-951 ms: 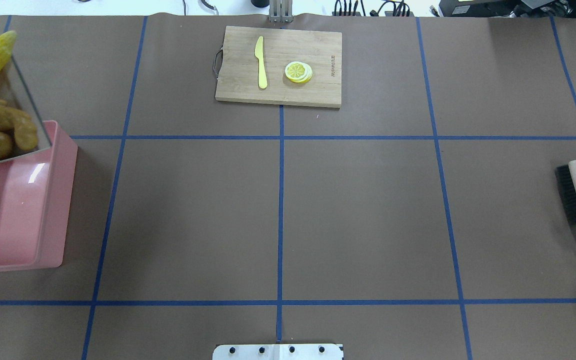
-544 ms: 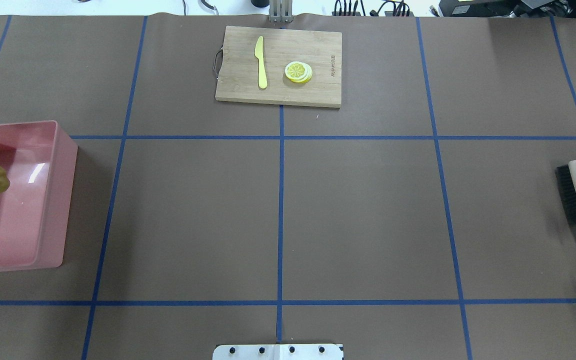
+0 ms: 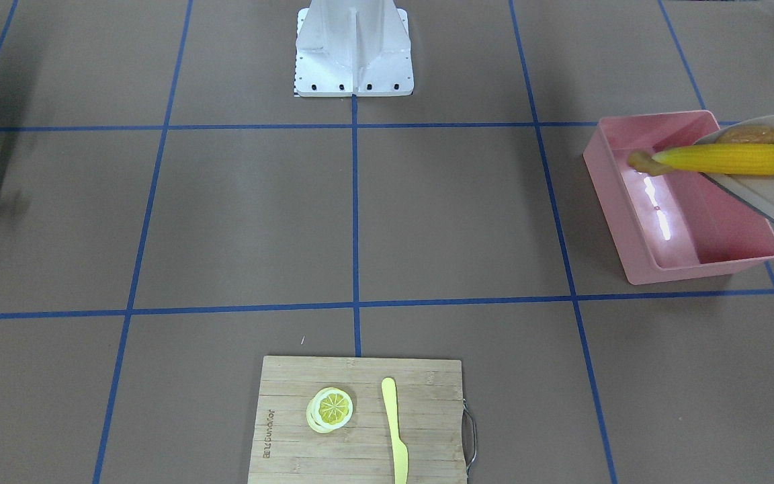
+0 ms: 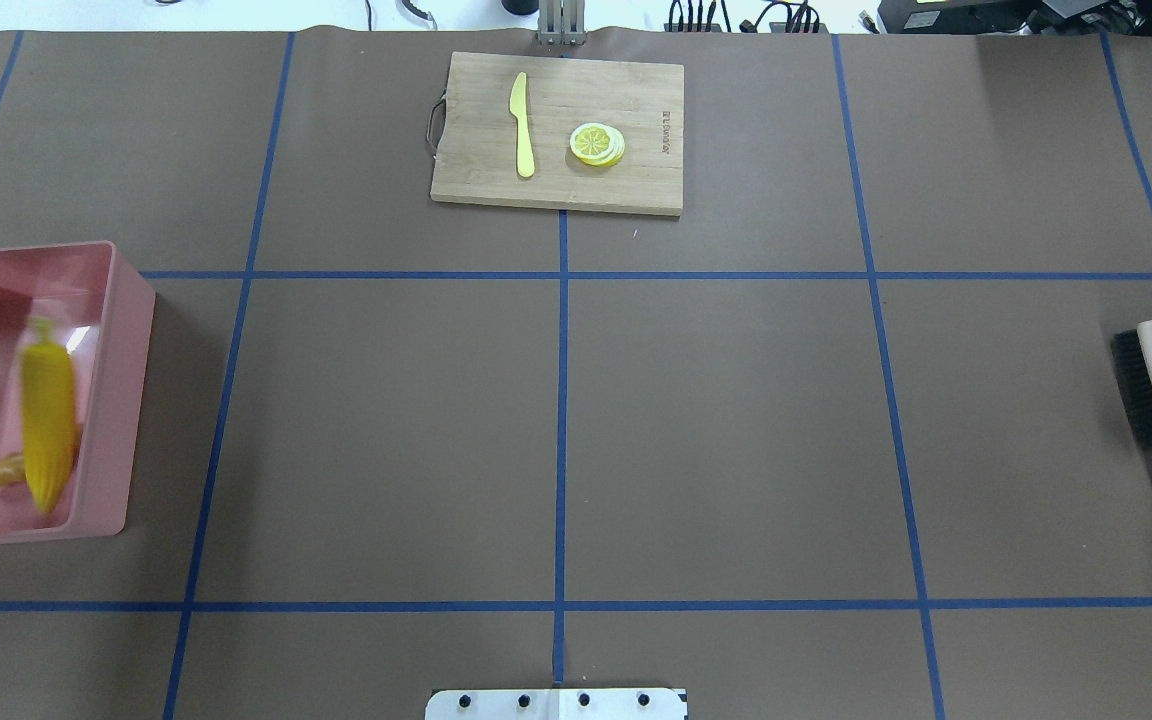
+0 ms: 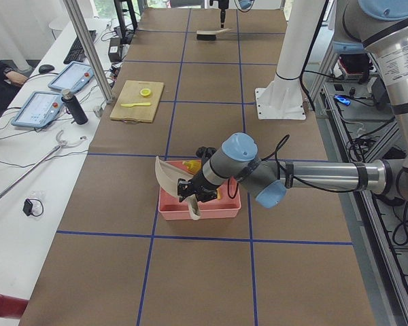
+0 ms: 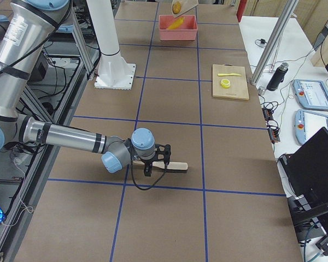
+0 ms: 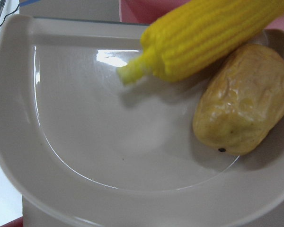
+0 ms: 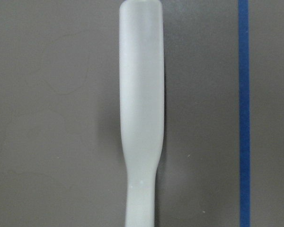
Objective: Sweep and dump trash into bin
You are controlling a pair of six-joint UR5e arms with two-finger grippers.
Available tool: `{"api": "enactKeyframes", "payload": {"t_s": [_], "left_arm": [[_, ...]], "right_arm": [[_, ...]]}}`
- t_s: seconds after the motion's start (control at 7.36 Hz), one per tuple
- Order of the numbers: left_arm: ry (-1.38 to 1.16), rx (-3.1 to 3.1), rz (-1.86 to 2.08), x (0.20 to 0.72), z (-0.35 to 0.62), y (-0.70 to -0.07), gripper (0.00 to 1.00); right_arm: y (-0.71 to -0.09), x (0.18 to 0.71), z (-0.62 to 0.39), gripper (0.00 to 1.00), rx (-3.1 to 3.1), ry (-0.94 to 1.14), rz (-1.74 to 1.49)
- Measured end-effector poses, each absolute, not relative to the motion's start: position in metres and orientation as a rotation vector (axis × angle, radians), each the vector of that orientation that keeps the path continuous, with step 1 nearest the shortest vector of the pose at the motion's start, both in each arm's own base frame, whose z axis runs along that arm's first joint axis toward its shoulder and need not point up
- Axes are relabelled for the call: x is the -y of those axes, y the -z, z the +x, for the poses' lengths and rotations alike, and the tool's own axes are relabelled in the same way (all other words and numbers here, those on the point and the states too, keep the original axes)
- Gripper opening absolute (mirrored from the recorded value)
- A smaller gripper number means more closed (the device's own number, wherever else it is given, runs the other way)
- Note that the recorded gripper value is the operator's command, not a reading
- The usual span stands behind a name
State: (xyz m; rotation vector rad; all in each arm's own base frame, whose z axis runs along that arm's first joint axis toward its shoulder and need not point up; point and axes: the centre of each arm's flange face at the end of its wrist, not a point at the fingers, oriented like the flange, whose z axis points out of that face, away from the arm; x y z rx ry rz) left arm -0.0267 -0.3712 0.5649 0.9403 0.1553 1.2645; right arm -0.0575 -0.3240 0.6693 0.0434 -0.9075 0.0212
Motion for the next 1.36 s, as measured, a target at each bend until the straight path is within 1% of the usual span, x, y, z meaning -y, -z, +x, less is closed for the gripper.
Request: {"api": "enactKeyframes", "payload": {"t_s": [0.41,0.68,1.09,1.36], "left_arm": [[-1.265,-0.138,0.947,0.372,-0.029,-0.561,0.00],[-1.260,-0.131,0.953,0.374,-0.030,-0.558,0.00],[-1.318,0.095,0.995,0.383,-0.042,-0.543,0.00],[-1.339,0.209,1.010,0.387,-0.048,-0.536,0.00]], "right_arm": [[-0.680,0.338,-0.009,1.00,0.842,0.066,0.073],[-0.675,0.350,0.022,1.00,0.814,0.095,0.048],[-0.653,0.377,0.044,1.00,0.784,0.046,-0.014],[-0.649,0.389,0.046,1.00,0.712,0.054,-0.015]]}}
